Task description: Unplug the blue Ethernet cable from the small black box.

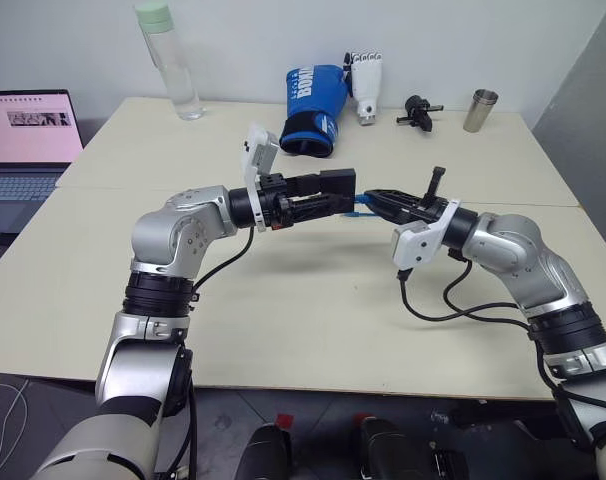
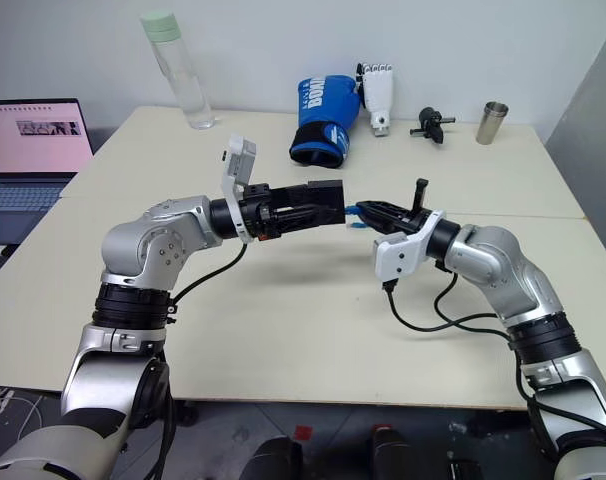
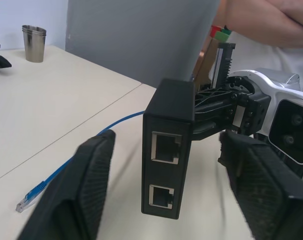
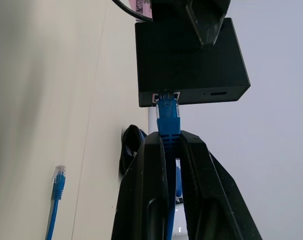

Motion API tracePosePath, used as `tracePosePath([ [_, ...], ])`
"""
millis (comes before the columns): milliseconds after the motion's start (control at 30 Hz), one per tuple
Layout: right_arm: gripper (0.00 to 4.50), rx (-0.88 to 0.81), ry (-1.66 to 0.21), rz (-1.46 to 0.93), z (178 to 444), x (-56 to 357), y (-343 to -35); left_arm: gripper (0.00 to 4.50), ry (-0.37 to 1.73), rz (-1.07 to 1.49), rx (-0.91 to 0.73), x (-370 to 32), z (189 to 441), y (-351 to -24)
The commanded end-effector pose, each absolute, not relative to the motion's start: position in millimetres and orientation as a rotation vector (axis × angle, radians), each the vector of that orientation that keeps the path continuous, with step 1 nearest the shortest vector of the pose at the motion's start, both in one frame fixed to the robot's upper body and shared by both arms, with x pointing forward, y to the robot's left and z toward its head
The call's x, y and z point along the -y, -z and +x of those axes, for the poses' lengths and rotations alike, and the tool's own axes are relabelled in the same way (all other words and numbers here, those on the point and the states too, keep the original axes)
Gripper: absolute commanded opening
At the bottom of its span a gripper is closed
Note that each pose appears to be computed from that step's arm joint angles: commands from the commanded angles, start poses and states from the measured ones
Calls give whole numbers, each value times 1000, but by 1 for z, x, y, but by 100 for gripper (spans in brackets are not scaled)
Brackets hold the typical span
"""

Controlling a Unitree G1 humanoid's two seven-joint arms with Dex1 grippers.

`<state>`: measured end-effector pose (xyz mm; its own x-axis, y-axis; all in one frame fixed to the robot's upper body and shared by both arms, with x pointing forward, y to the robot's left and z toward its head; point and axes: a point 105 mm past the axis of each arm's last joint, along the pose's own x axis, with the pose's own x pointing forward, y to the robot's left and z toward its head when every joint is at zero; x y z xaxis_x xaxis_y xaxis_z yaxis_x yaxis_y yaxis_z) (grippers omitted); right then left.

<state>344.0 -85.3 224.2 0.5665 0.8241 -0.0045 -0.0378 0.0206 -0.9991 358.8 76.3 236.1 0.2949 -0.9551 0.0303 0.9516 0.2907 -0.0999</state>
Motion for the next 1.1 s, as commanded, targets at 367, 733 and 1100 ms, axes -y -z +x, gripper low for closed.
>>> tracePosePath([
  [367, 9, 775, -742, -1370, 342, 81, -243, 77, 1308, -52, 14, -72, 354, -250],
  [733, 183, 551, -925, -1186, 337, 90, -235, 77, 1337, -30, -22, -77, 350, -248],
  [1100, 348, 34, -1187, -319, 319, 115, -280, 77, 1521, -14, -31, -84, 329, -258],
])
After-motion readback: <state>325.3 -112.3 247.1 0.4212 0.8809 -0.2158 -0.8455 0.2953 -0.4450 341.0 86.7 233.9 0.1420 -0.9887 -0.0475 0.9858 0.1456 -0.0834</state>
